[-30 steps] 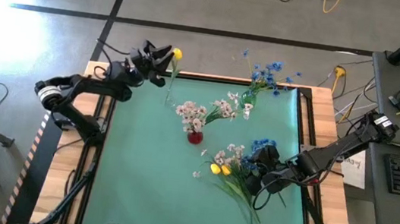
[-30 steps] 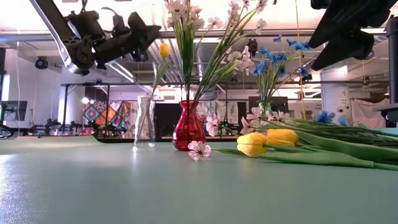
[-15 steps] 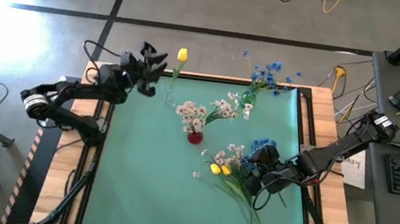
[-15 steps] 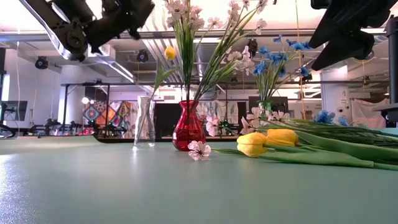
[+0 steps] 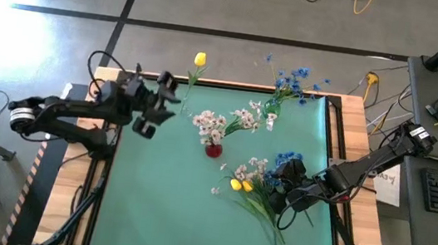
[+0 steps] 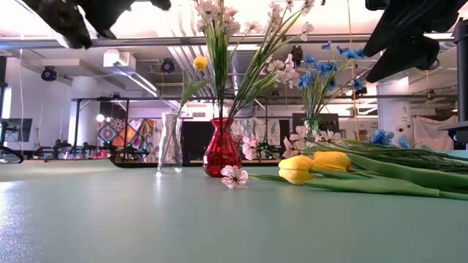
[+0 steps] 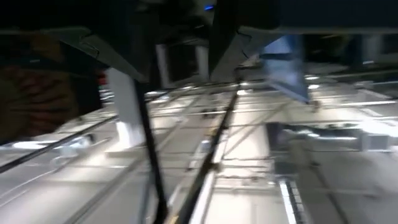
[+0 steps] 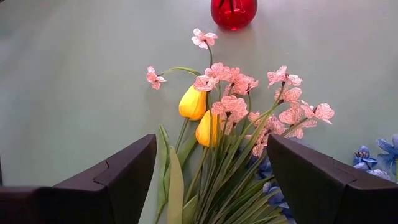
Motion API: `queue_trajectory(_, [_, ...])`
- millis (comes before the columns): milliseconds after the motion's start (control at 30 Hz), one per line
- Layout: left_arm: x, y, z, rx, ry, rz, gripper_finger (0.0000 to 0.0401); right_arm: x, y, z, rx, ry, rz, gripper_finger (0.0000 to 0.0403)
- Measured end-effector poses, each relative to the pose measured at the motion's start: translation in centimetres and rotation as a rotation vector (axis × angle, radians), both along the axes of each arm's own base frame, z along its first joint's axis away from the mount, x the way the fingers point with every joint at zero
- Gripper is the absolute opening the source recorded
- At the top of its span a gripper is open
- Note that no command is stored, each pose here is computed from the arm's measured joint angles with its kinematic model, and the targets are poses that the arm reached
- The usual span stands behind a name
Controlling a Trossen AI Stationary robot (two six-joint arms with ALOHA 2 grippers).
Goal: Sort flowers into vase by color
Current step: Put the white flowers into the red vase
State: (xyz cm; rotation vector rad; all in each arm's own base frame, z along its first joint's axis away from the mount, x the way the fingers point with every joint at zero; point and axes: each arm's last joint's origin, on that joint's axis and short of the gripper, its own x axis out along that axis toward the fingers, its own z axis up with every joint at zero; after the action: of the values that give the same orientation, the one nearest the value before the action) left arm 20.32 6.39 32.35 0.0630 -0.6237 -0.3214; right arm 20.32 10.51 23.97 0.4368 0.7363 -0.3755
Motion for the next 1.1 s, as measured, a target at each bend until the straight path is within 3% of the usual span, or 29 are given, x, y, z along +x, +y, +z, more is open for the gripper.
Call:
queue_trajectory(267, [1.2, -5.6, -0.2, -0.026, 0.045, -0.227, 0.0147, 0.0, 0.0, 0.0, -0.003, 0.001, 0.003, 0.0297])
queue_trajectory(500, [2.6, -8.8, -2.1, -0.153, 0.260, -0.173, 0.0147, 0.0, 0.1, 0.0, 0.040, 0.007, -0.003, 0.0297])
queue_trajectory(900, [2.9, -12.6, -5.2, -0.197, 0.626, -0.259, 0.0147, 0.7, 1.3, -0.6, 0.298, 0.066, 0.042, 0.0297])
queue_trajectory(1100, [2.5, -14.0, -7.5, -0.275, 0.888, -0.171, 0.0147, 1.8, 2.4, -1.5, 0.399, 0.133, 0.071, 0.0297])
